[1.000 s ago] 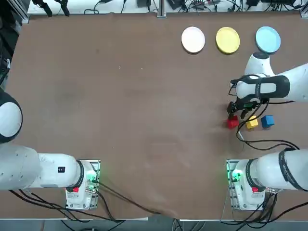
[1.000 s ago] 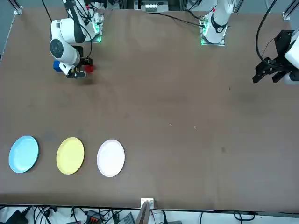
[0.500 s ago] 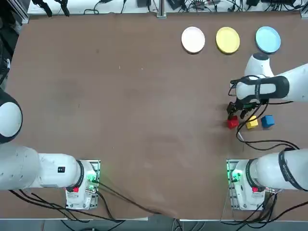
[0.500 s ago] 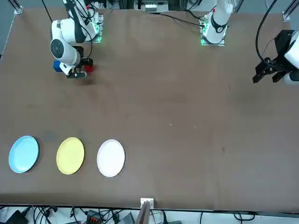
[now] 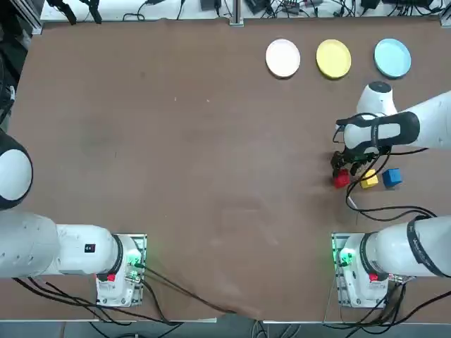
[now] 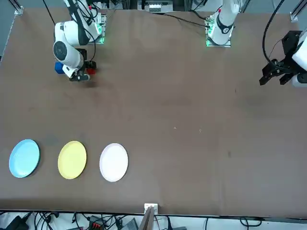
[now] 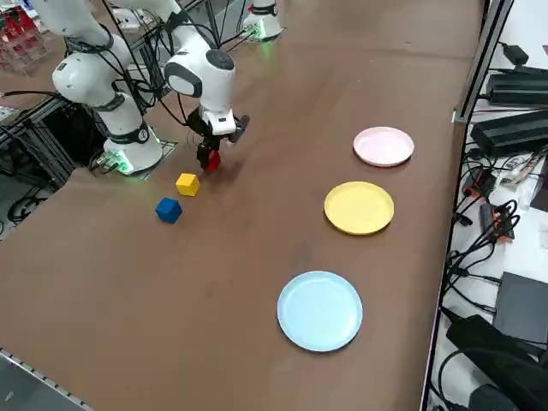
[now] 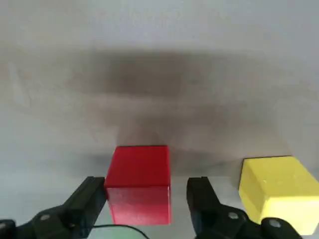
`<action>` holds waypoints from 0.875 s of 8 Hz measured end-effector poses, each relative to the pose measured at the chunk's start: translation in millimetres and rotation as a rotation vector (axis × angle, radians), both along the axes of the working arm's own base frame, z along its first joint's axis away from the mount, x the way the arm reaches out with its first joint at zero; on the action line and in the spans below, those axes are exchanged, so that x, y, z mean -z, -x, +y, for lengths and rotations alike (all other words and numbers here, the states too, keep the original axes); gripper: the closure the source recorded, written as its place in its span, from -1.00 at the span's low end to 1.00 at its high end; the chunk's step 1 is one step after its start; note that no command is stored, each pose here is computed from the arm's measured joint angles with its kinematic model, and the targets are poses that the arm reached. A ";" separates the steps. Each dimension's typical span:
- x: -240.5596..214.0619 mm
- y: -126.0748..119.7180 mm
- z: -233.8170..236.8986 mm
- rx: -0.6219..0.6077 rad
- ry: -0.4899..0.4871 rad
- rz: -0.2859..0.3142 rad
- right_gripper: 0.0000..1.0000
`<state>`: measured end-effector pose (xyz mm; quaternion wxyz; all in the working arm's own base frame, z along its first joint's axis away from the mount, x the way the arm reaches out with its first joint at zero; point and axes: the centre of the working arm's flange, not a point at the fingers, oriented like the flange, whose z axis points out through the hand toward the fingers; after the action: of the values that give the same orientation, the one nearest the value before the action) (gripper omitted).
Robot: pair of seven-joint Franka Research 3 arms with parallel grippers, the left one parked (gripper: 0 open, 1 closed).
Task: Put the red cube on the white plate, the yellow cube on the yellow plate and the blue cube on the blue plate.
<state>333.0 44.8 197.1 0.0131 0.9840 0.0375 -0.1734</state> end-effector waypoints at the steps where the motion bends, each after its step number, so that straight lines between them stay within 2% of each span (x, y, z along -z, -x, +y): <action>1: 1.5 1.2 -0.2 0.000 0.000 0.003 -0.95; 3: 9.8 6.4 -0.7 0.008 0.002 -0.005 -0.88; 5: 19.0 12.6 -1.5 0.026 0.007 -0.011 -0.70; 6: 18.1 12.4 0.0 0.026 0.008 -0.011 -0.40; 7: 18.0 12.9 4.2 0.018 0.010 -0.013 -0.40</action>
<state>320.1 49.0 179.1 0.0166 0.9854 0.0278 -0.1672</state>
